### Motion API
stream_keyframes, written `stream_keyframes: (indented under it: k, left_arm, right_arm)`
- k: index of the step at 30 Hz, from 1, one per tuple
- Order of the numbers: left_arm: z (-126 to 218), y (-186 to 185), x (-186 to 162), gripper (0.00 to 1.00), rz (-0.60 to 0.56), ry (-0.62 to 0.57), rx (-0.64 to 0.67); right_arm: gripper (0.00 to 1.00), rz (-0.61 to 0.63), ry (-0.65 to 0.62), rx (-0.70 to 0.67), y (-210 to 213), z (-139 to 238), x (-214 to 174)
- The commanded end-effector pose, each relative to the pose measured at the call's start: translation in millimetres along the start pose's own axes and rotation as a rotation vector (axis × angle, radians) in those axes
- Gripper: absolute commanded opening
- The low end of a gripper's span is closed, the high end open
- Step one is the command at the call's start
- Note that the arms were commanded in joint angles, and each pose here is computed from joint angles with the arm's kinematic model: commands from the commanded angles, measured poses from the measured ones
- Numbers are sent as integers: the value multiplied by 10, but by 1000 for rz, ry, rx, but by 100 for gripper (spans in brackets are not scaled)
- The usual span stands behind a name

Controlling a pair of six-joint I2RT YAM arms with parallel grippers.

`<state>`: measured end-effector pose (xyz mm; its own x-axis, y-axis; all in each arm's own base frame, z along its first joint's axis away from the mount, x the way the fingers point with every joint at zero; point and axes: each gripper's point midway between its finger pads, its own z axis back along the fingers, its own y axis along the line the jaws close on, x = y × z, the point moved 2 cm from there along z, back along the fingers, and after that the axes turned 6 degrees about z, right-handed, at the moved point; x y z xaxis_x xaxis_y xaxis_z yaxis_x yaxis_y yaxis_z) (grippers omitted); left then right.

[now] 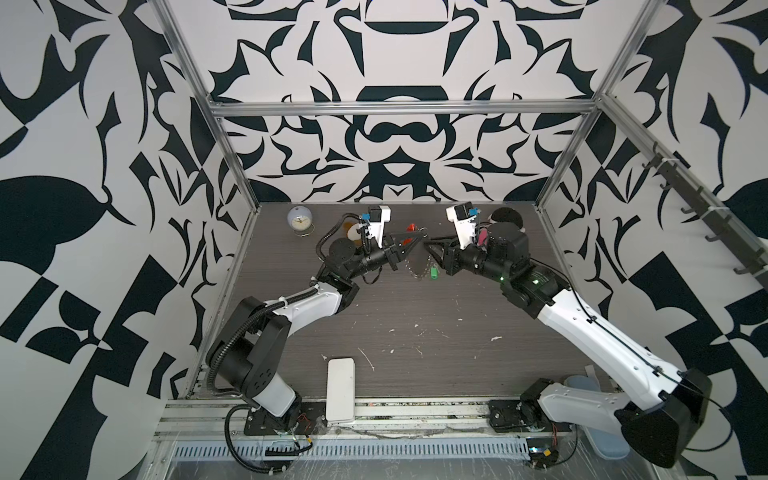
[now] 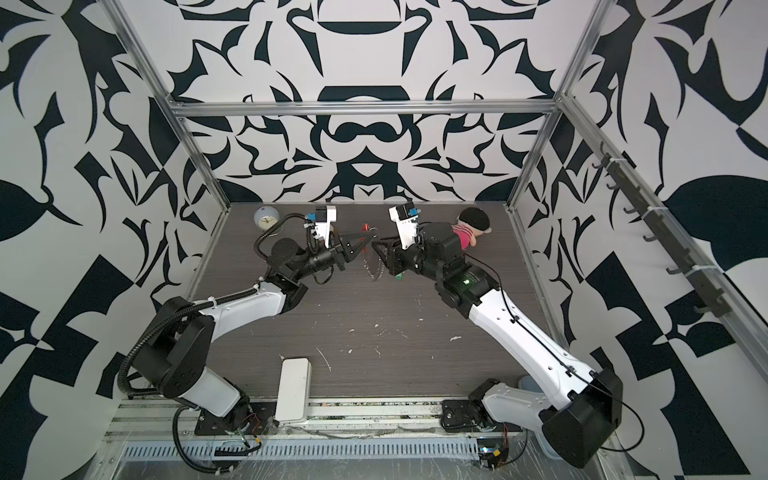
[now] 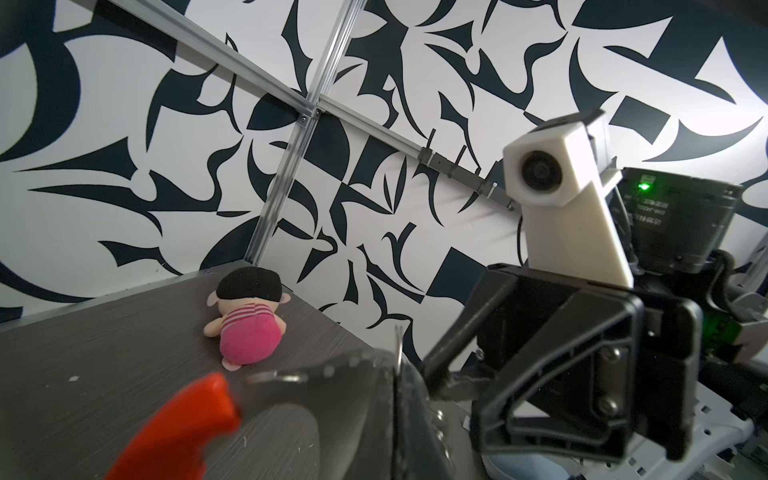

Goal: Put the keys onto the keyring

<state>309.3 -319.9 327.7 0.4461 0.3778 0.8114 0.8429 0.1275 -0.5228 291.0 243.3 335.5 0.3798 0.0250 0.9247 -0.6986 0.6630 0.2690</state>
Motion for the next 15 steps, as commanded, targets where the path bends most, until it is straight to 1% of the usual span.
stream_keyframes:
  k: [1,5,12,15]
  left_arm:
    - [-28,-180,268,0,-56,-69,-25]
    - [-43,-161,266,0,-45,-73,-28]
    - [-69,-140,268,0,-25,-84,-37]
    - [-66,-139,262,0,-25,-84,-39]
  right_arm:
    - [26,31,-70,57,119,68,124]
    - [26,29,-73,79,151,58,137]
    - [23,19,-68,109,179,6,134]
    - [22,19,-79,110,208,78,175]
